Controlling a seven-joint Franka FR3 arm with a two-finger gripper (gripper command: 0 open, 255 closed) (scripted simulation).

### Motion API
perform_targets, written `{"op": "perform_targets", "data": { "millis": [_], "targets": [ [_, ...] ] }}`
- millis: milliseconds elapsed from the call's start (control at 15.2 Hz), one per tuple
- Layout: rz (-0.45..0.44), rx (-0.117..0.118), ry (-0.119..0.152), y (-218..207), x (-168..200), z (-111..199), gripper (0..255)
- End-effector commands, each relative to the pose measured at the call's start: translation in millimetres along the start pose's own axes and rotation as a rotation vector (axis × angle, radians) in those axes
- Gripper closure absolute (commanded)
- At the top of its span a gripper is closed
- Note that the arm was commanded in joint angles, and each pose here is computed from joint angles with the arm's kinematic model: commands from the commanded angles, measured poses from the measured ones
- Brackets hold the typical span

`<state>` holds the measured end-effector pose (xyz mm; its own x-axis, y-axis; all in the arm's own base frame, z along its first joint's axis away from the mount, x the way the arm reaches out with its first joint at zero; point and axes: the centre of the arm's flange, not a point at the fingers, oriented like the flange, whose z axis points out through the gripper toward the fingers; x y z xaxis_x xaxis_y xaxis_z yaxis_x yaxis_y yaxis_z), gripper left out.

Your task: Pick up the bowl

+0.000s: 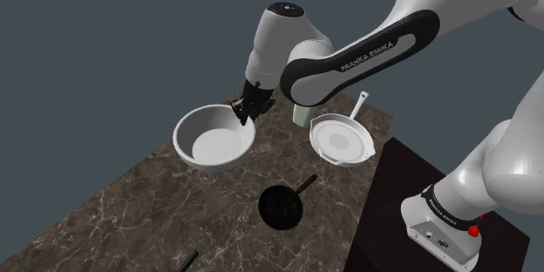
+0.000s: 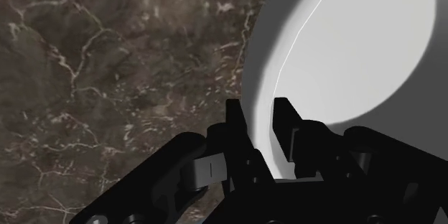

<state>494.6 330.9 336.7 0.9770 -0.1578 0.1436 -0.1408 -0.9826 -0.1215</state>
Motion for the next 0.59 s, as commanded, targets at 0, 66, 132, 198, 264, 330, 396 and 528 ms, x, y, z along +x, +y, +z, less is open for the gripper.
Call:
{"op": "perform_targets", "data": {
  "millis": [0,66,132,198,264,330,396,528],
  "targets": [
    [0.0,0.001,0.001,-2,3,-10,255],
    [0.0,0.001,0.001,-2,4,-15,255],
    [0.0,0.001,0.001,-3,4,-20,255],
    [0.0,0.001,0.001,-3,5,-25,255],
    [0.0,0.001,0.001,-4,6,-31,255],
    [0.0,0.001,0.001,-5,7,-36,255],
    [0.0,0.001,0.001,-5,7,-41,255],
    [0.0,0.001,0.001,-5,7,-42,255]
  ]
}}
